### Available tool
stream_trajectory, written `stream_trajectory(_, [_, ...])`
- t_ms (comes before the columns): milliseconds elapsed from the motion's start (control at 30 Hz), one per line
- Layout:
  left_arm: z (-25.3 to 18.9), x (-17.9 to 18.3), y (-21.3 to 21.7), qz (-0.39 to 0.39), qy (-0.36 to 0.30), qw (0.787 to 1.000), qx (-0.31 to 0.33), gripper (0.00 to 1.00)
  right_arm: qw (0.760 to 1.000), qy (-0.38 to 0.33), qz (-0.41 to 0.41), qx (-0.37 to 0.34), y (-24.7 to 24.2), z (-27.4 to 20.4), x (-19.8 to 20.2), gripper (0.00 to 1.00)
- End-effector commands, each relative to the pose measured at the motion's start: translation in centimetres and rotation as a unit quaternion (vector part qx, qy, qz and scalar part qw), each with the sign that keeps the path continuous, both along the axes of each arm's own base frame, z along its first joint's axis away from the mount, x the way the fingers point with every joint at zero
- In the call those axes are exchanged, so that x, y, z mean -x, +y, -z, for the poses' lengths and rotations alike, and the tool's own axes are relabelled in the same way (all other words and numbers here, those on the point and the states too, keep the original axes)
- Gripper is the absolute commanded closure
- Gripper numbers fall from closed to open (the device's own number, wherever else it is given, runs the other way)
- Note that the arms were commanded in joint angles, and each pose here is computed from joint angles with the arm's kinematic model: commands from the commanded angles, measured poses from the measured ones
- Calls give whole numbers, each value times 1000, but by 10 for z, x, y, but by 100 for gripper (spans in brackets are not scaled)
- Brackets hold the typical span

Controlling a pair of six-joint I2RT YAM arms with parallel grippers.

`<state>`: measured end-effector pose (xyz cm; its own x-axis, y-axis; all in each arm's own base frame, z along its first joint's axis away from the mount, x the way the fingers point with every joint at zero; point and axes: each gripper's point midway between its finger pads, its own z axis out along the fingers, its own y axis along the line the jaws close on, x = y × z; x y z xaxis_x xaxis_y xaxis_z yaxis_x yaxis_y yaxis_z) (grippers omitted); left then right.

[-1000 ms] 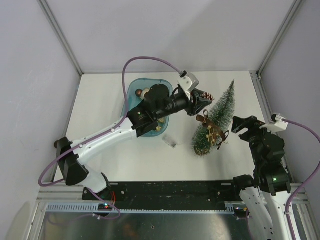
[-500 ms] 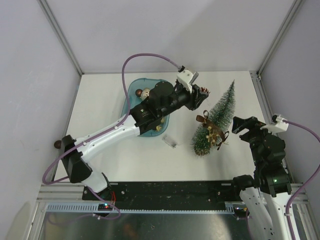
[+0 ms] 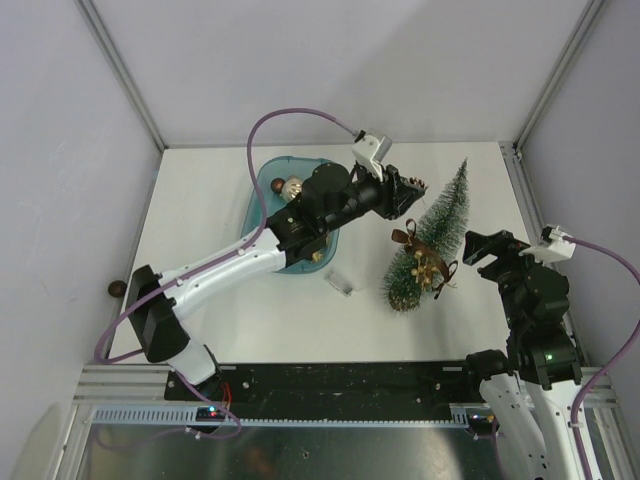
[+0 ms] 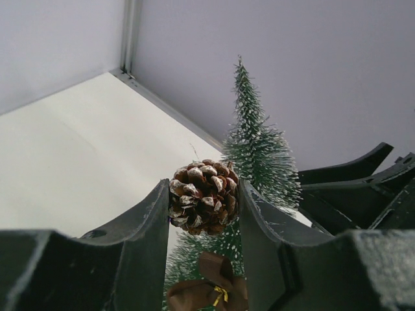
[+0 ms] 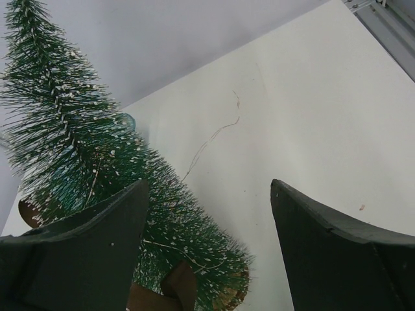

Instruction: Decorate the small christmas tree

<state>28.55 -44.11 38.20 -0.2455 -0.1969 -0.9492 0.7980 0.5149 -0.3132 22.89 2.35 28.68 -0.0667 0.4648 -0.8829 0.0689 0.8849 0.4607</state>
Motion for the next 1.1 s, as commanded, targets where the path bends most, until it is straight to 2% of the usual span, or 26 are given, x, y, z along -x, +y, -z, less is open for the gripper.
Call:
stream_trajectory(0, [-17,10,-4,22,24,998,50,88,999,-33,0,0,0,-24,-1,20])
stream_trajectory(433, [3,-3,-13,8,60,997,55,91,999,-36,-2,-2,1,-25,-2,20])
stream_trajectory(1067, [1,-12,-17,-8,62,995,72,92,999,-39,-8,4,4,-27,-14,20])
